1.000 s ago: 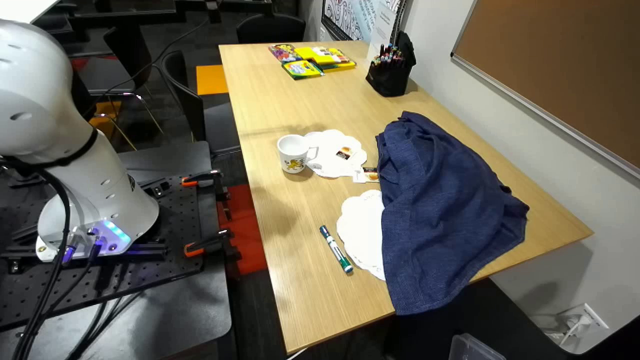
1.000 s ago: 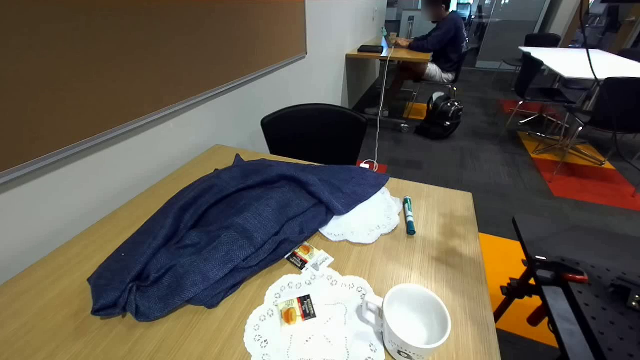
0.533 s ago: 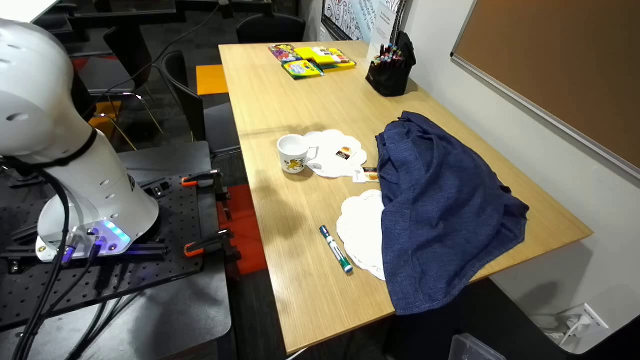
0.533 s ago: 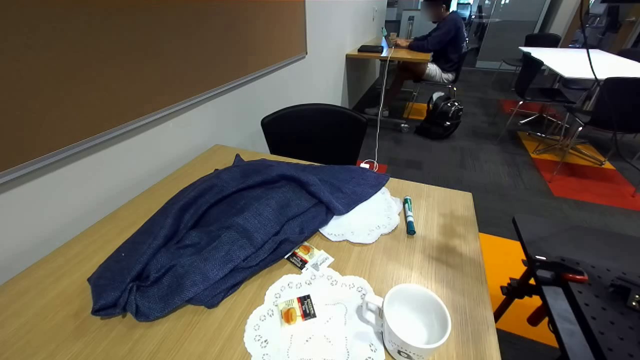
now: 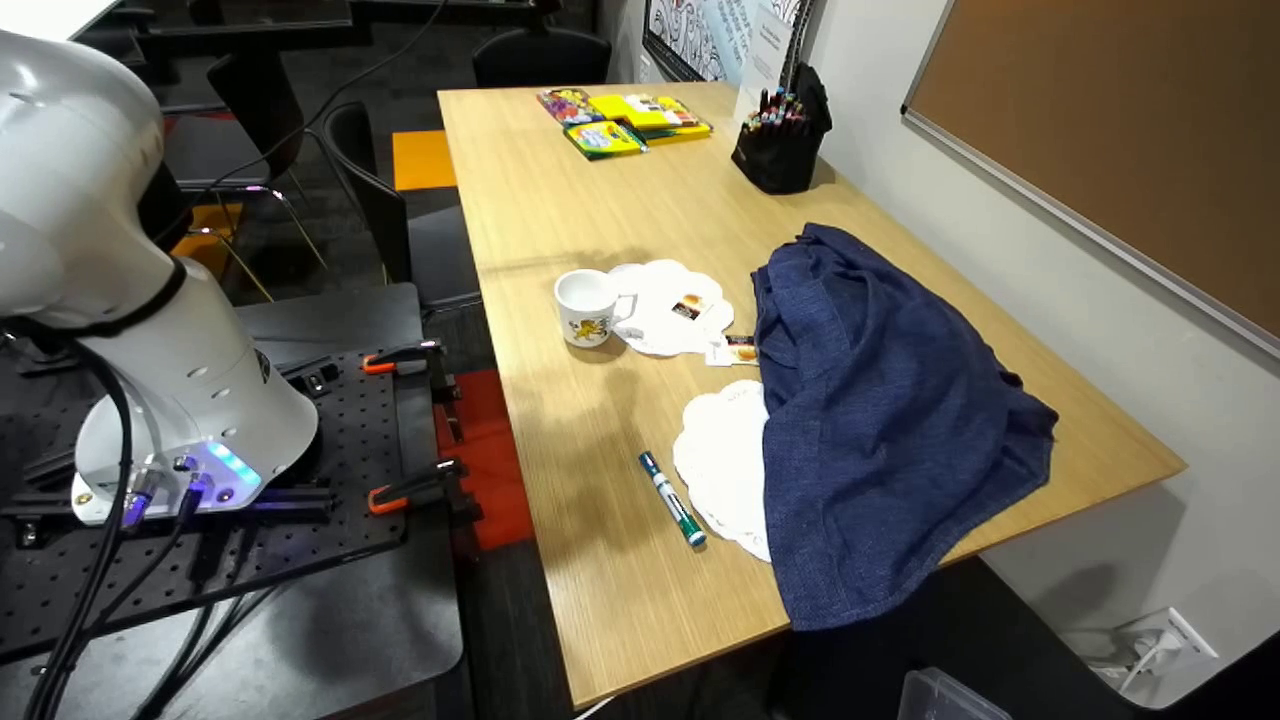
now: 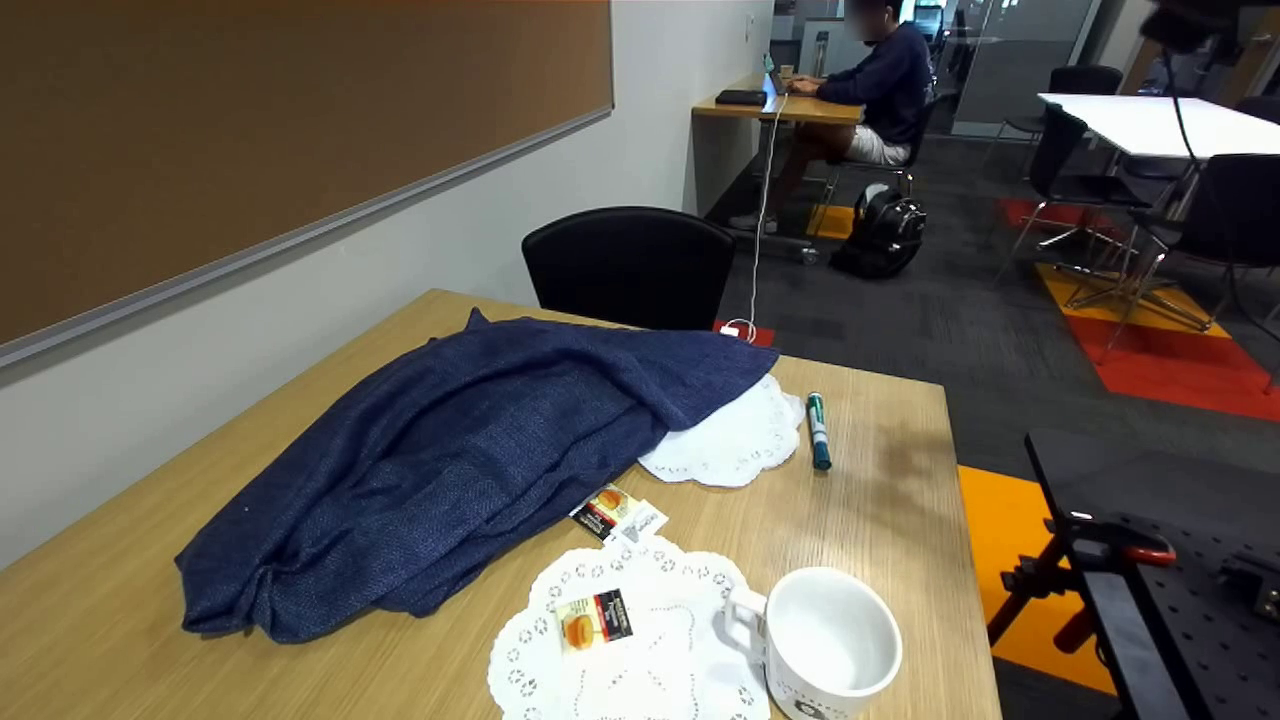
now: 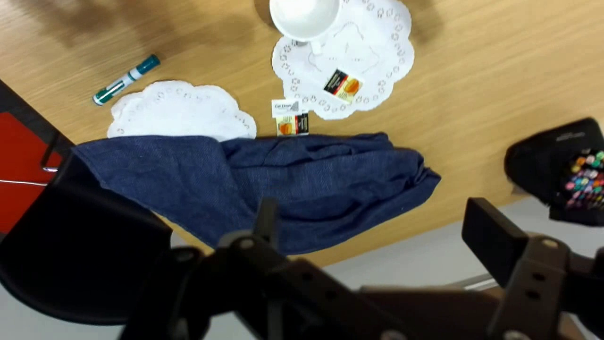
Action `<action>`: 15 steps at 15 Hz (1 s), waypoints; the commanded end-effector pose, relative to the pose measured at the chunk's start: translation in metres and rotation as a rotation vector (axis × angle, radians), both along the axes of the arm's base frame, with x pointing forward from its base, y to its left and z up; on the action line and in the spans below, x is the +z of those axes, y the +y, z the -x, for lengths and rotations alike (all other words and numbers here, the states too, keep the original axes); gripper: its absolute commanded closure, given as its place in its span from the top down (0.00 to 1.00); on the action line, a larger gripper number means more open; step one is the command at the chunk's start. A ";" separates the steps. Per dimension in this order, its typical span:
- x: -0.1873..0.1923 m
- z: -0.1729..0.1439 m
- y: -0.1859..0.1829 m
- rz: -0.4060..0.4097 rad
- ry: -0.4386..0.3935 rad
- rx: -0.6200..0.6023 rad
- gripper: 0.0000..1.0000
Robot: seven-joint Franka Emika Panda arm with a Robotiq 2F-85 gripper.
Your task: Put the marker into the mug.
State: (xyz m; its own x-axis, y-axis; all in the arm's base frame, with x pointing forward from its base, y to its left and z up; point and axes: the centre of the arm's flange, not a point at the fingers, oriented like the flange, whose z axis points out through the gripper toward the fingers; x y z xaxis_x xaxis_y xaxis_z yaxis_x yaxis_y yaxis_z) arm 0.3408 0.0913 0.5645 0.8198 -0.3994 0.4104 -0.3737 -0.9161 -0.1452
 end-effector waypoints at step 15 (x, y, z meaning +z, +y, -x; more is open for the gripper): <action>-0.063 -0.071 -0.185 -0.163 -0.112 -0.757 1.00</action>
State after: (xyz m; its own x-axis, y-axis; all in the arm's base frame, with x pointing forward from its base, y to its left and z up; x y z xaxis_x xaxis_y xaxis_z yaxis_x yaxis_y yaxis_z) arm 0.3999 -0.0776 0.5225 0.3388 -0.8617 0.3776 -0.8276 -0.4639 -0.3160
